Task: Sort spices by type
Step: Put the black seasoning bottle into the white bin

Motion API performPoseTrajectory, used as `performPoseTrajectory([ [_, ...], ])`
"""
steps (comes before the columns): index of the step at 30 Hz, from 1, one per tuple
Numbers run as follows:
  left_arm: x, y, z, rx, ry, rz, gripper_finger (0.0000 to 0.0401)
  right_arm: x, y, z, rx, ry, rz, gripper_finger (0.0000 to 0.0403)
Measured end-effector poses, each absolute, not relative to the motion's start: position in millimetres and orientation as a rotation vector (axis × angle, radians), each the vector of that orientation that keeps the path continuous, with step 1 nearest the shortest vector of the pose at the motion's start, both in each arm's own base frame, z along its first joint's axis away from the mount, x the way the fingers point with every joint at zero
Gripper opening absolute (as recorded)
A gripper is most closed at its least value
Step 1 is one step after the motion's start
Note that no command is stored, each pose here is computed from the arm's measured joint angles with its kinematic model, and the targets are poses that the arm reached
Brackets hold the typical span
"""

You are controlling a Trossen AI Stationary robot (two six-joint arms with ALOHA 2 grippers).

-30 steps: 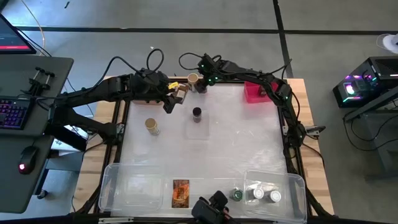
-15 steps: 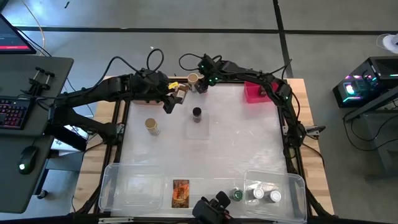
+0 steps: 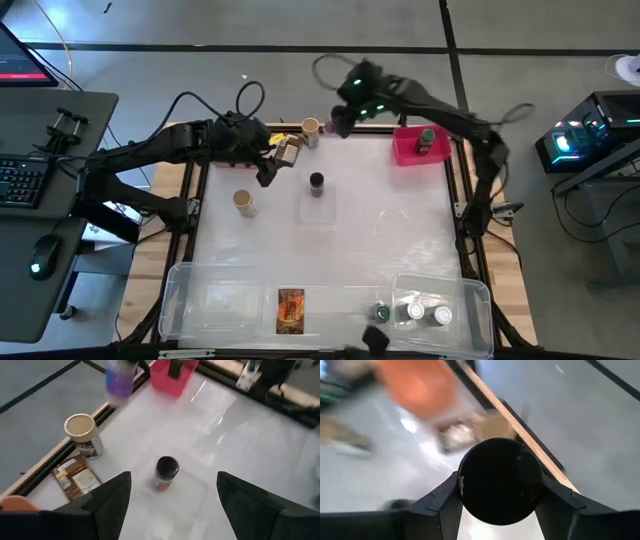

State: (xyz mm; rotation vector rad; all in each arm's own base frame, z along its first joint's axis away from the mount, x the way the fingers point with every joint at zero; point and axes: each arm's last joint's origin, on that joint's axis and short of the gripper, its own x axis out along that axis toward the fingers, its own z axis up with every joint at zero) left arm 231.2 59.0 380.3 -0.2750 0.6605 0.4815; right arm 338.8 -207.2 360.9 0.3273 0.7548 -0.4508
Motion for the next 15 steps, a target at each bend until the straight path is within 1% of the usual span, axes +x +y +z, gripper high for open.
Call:
performPoseTrajectory([
  [4, 228, 59, 379, -0.189, 0.702, 0.475, 0.0282, 310, -169, 418, 0.355, 0.577, -0.283, 0.0196],
  [7, 227, 59, 378, -0.136, 0.731, 0.455, 0.0282, 298, -134, 445, 0.358, 0.493, -0.199, 0.0196],
  [11, 225, 58, 375, -0.053, 0.790, 0.417, 0.0282, 294, -81, 468, 0.381, 0.413, -0.078, 0.0196],
  [13, 223, 58, 373, -0.002, 0.834, 0.392, 0.0282, 295, -54, 473, 0.391, 0.405, -0.077, 0.0196],
  [15, 221, 57, 371, 0.046, 0.871, 0.367, 0.0282, 298, -28, 473, 0.410, 0.402, -0.117, 0.0196],
])
